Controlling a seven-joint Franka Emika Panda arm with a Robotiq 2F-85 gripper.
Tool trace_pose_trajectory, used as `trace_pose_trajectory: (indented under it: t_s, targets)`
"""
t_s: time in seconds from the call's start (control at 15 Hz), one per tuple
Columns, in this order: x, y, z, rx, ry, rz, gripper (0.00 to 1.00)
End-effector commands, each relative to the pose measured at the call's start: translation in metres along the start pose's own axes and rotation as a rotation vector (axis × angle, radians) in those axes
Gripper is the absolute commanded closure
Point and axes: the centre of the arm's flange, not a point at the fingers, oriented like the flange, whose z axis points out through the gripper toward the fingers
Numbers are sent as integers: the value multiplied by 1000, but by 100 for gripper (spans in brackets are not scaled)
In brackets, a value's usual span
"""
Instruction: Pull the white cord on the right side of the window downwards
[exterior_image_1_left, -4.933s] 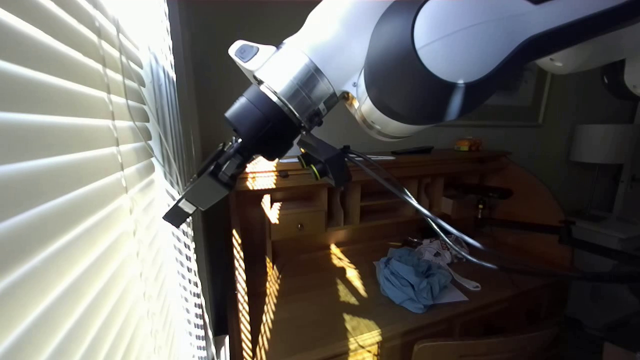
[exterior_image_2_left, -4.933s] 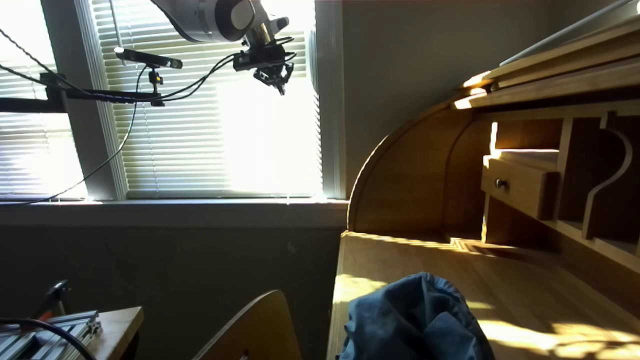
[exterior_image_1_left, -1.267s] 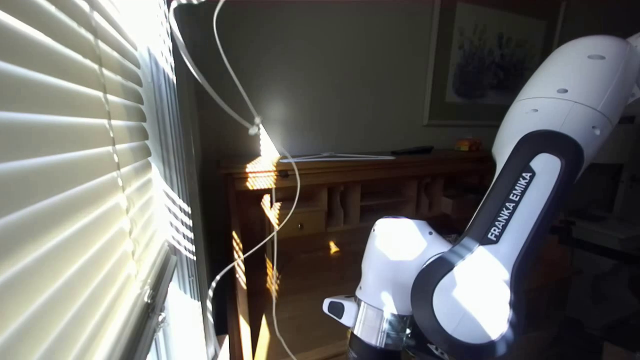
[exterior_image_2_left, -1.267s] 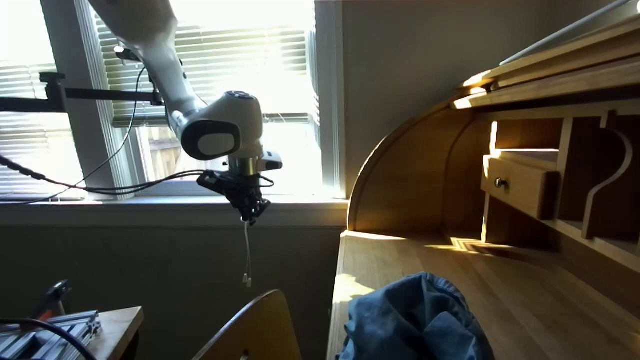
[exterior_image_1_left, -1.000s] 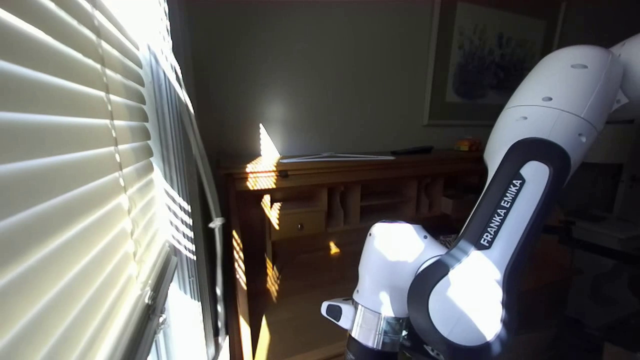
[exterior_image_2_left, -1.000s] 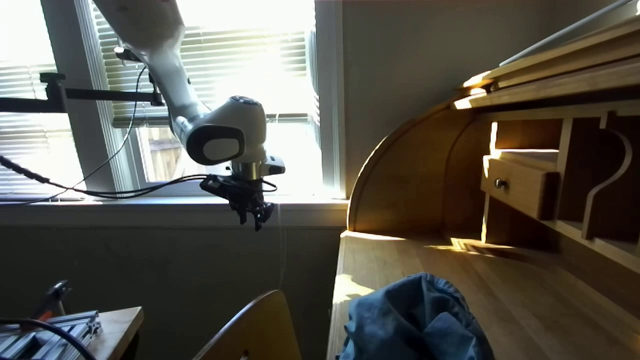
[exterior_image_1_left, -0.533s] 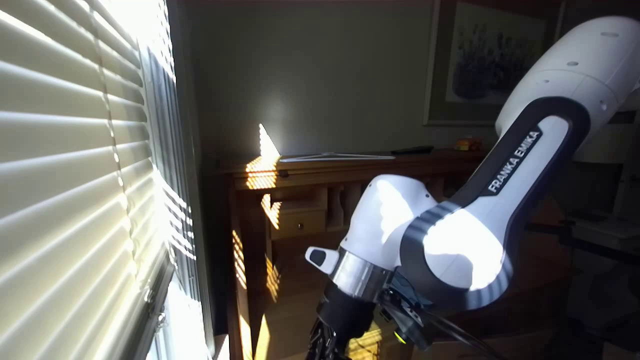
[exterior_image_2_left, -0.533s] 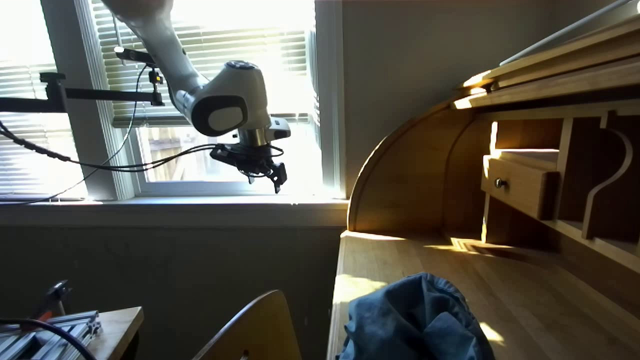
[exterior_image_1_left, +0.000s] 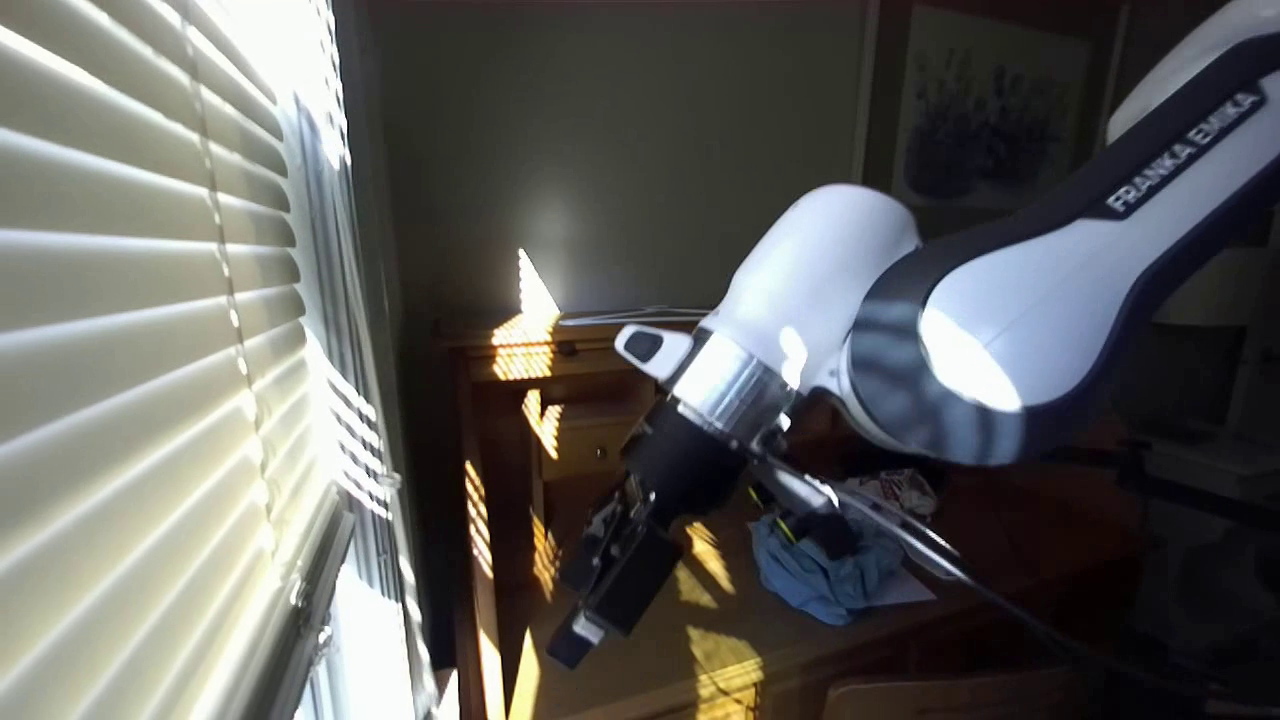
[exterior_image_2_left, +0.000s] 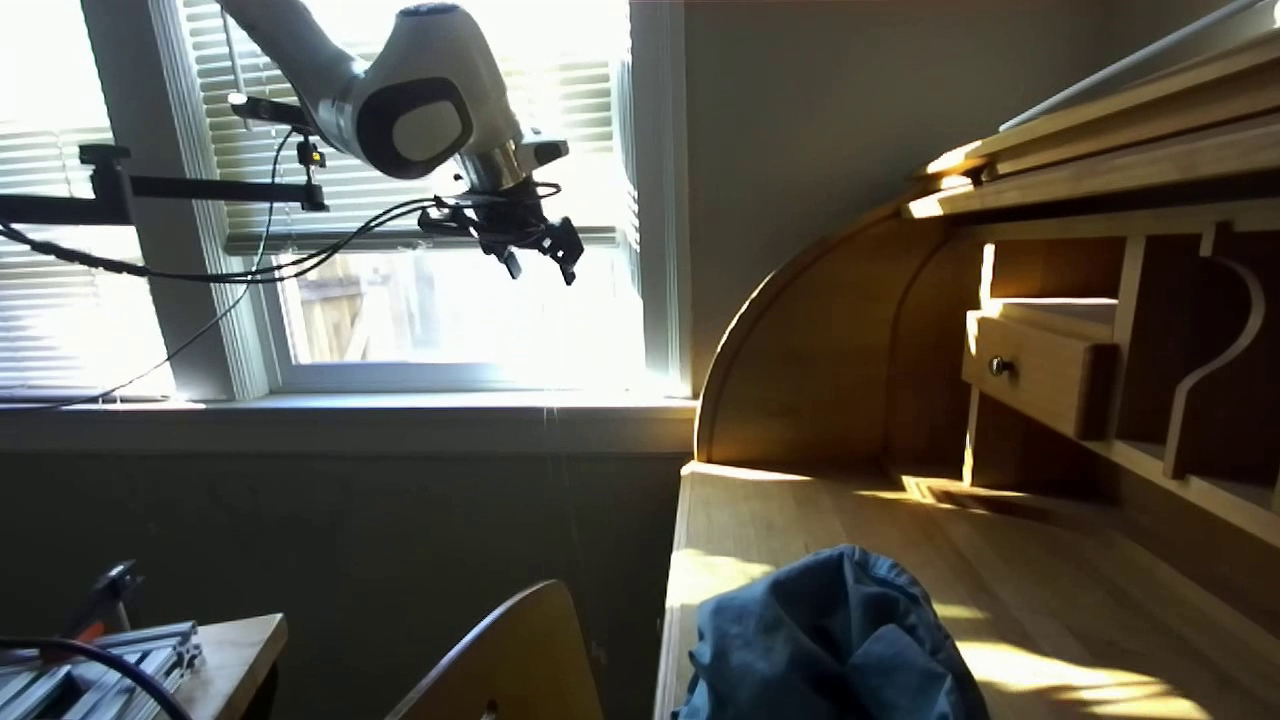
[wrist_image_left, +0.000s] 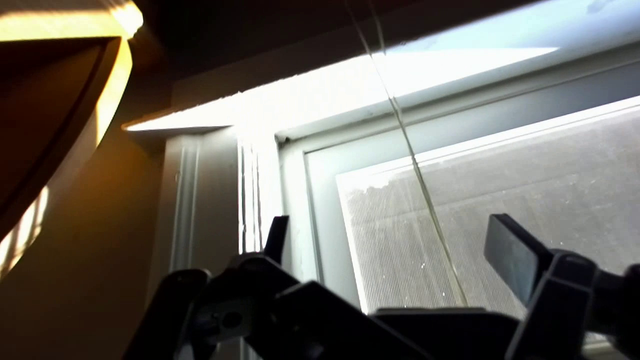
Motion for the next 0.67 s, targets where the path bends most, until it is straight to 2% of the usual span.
trace_pose_trajectory:
  t_s: [0.0, 0.6]
  targets:
    - [26, -3, -35, -39, 81, -24, 0]
    - [108, 2, -100, -168, 270, -157, 0]
